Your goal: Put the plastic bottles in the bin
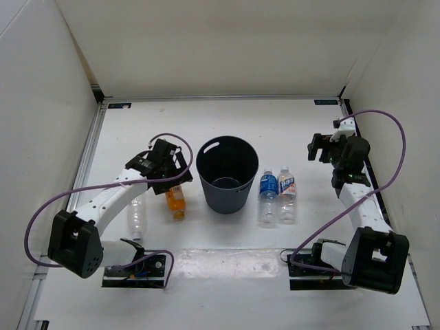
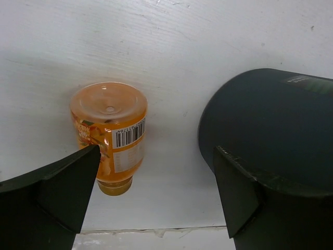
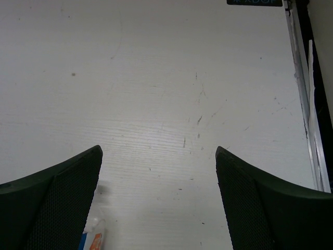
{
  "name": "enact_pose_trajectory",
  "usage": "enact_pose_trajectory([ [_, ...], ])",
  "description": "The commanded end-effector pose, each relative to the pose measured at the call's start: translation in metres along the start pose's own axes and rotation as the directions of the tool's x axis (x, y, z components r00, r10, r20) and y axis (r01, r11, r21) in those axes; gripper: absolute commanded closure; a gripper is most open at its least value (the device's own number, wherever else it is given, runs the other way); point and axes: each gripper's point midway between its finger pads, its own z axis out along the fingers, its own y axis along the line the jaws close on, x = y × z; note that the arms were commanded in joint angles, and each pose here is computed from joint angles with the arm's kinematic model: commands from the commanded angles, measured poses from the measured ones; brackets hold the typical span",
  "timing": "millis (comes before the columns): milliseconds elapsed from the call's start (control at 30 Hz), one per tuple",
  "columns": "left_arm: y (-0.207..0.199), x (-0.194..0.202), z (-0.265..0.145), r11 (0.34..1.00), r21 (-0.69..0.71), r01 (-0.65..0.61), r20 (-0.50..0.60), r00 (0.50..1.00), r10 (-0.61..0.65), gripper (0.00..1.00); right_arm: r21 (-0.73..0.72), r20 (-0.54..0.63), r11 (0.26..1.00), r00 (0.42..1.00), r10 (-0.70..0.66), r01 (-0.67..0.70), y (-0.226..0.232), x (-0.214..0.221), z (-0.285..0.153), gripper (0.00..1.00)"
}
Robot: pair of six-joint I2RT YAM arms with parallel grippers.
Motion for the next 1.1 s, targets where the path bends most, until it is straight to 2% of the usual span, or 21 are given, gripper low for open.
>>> enact_pose_trajectory([
  [0,0.005,0.004,0.001,0.999,-0.028,0.027,-0.005,1.0,-0.027,0.0,-0.032,0.021,0.999,0.999,-0.033,0.034,-0.001,-0.019,0.003,0.1],
  [167,0.01,0.014,0.012,0.998,-0.066,0.021,-0.053,0.998,-0.024,0.0,-0.023,-0.028,1.0,1.0,-0.007,0.006,-0.005,-0.012,0.005,0.1],
  [667,0.014,0.029,0.043,0.995,-0.101,0.015,-0.196,0.98,-0.034,0.0,-0.042,-0.045,0.999,0.999,-0.012,0.01,0.0,-0.008,0.007,0.1],
  [1067,0.01,0.029,0.047,0.996,-0.084,0.023,-0.217,0.975,-0.041,0.01,-0.042,-0.059,0.999,0.998,0.003,-0.005,-0.003,-0.006,0.012,0.1],
])
